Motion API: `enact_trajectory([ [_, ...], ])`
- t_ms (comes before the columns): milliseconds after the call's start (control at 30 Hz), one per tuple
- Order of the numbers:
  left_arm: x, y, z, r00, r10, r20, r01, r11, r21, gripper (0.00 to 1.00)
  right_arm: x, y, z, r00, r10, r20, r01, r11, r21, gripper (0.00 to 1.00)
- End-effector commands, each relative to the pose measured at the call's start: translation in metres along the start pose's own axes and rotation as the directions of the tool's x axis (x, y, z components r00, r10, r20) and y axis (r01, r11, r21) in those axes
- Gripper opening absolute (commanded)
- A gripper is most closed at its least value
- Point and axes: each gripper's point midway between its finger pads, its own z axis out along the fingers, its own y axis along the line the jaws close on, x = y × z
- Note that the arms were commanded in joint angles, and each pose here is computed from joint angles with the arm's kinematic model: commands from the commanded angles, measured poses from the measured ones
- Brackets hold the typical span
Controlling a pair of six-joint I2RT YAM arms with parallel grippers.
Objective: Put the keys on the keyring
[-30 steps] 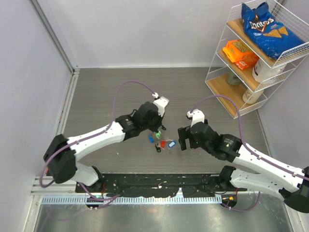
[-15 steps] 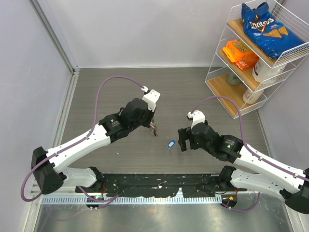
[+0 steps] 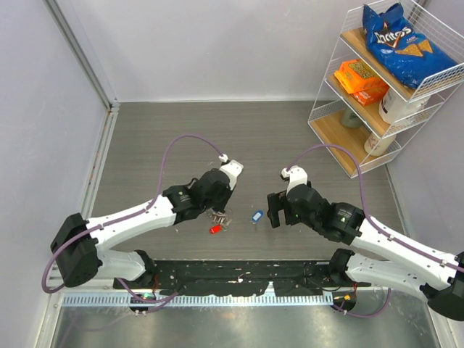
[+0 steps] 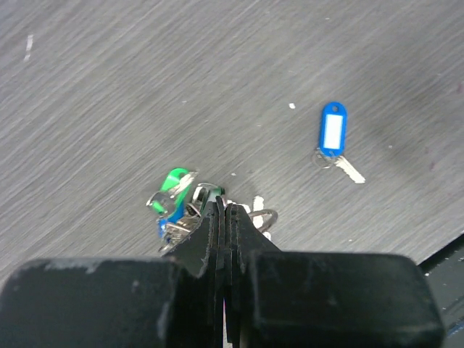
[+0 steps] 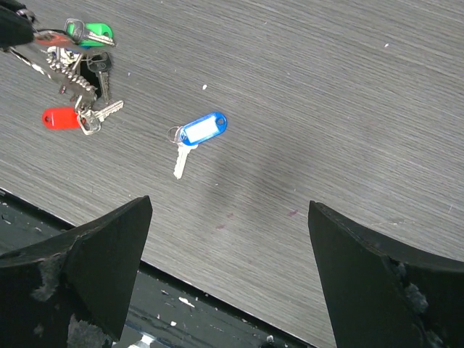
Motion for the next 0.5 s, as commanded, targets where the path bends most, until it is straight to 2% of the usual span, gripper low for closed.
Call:
enact_trajectory([
  [0, -0.033, -0.035, 0.002, 0.993, -0.055, 0.1, 0.044, 0.993, 0.112, 0.0, -0.003, 0.004, 0.003, 1.0, 0.023, 0.019, -0.023, 1.0, -0.015, 0.96],
  [133, -0.053, -0.051, 0.003, 0.989, -0.057, 0.135, 0.037, 0.988, 0.147, 0.0, -0.003, 0.004, 0.002, 0.999, 0.03, 0.022, -0.03, 0.999, -0.015, 0.95],
  [233, -0.07, -0.049, 0.011, 0.985, -0.035, 0.171, 0.015, 0.993, 0.116, 0.0, -0.003, 0.003, 0.0, 0.999, 0.032, 0.023, -0.032, 0.999, -0.016, 0.95],
  [367, -0.086, -0.054, 0.023, 0.987, -0.001, 0.161, -0.014, 0.996, 0.093, 0.0, -0.002, 0.0, -0.002, 0.999, 0.037, 0.027, -0.037, 0.999, -0.009, 0.96],
  [400, -0.085, -0.056, 0.027, 0.988, 0.002, 0.154, -0.017, 0.995, 0.097, 0.04, -0.001, -0.001, -0.003, 0.999, 0.039, 0.028, -0.039, 0.999, -0.007, 0.95],
  [467, -0.087, -0.058, 0.036, 0.988, 0.001, 0.153, -0.015, 0.996, 0.09, 0.25, 0.0, -0.002, -0.004, 0.999, 0.042, 0.029, -0.041, 0.999, -0.006, 0.95],
])
